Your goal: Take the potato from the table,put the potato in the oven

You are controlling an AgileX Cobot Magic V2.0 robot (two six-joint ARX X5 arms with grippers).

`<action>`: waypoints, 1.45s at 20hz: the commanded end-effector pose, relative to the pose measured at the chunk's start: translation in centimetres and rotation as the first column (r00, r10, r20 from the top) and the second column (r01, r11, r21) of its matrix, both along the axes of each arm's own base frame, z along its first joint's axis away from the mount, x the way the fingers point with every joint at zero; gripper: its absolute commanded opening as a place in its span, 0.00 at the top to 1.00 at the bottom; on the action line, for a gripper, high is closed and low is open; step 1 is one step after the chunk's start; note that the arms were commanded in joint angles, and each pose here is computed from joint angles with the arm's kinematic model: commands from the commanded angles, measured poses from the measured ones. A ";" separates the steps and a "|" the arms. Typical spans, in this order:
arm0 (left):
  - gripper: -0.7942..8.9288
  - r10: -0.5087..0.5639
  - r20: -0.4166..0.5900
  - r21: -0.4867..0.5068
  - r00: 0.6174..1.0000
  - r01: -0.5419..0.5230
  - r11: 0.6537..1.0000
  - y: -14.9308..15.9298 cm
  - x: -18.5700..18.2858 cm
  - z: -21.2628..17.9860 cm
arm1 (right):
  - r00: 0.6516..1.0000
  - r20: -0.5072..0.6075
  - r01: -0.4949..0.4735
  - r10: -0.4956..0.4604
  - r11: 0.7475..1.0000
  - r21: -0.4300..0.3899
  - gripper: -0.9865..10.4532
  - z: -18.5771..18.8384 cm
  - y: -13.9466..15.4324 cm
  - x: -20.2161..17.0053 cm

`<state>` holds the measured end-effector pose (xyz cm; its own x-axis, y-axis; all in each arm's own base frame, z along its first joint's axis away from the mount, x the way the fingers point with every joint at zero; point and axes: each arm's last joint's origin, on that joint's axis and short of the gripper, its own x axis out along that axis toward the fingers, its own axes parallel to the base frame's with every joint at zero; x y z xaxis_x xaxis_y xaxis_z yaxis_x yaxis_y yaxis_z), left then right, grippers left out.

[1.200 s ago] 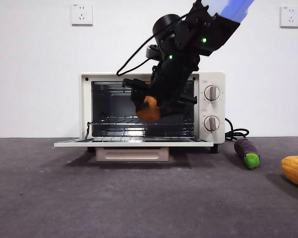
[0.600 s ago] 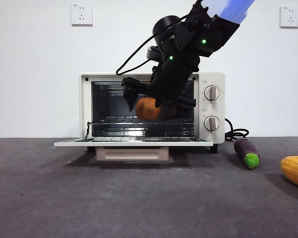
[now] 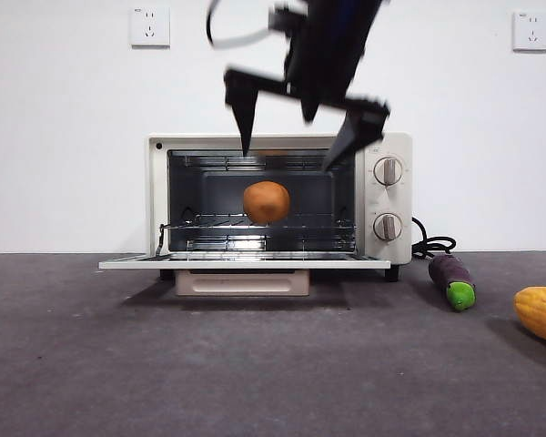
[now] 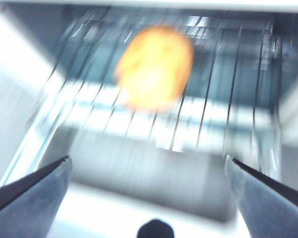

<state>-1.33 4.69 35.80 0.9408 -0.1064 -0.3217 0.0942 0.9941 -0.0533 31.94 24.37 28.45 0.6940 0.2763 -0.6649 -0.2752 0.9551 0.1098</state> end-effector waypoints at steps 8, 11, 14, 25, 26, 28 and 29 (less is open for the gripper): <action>0.92 -0.050 -0.228 0.046 0.972 0.062 0.997 -6.3 4.6 0.6 | 0.948 0.226 -0.215 0.225 0.974 -0.068 0.84 13.8 -5.5 -16.9; 0.93 -0.027 -0.289 0.112 0.957 0.061 0.992 -8.9 6.4 0.4 | 0.913 0.304 -0.285 0.270 0.959 0.002 0.89 16.3 -8.4 -20.8; 0.93 -0.049 -0.315 0.139 0.948 0.097 0.986 -10.9 7.8 0.3 | 0.896 0.343 -0.321 0.284 0.946 0.056 0.92 17.5 -10.9 -23.1; 0.93 -0.334 -0.417 -0.001 0.846 0.367 0.930 -15.4 14.1 -0.4 | 0.916 0.359 -0.254 0.178 0.951 0.177 0.92 18.1 -19.7 -28.1; 0.93 -0.367 -0.419 -0.047 0.831 0.383 0.922 -15.3 14.8 -0.5 | 0.921 0.355 -0.236 0.160 0.955 0.181 0.92 17.9 -20.3 -28.4; 0.93 -0.432 -0.417 -0.154 0.799 0.406 0.901 -14.7 16.8 -0.6 | 0.932 0.343 -0.191 0.117 0.963 0.190 0.92 17.6 -21.5 -28.9; 0.93 -0.459 -0.417 -0.202 0.784 0.413 0.888 -14.3 17.6 -0.8 | 0.936 0.337 -0.173 0.101 0.966 0.193 0.92 17.5 -22.0 -29.1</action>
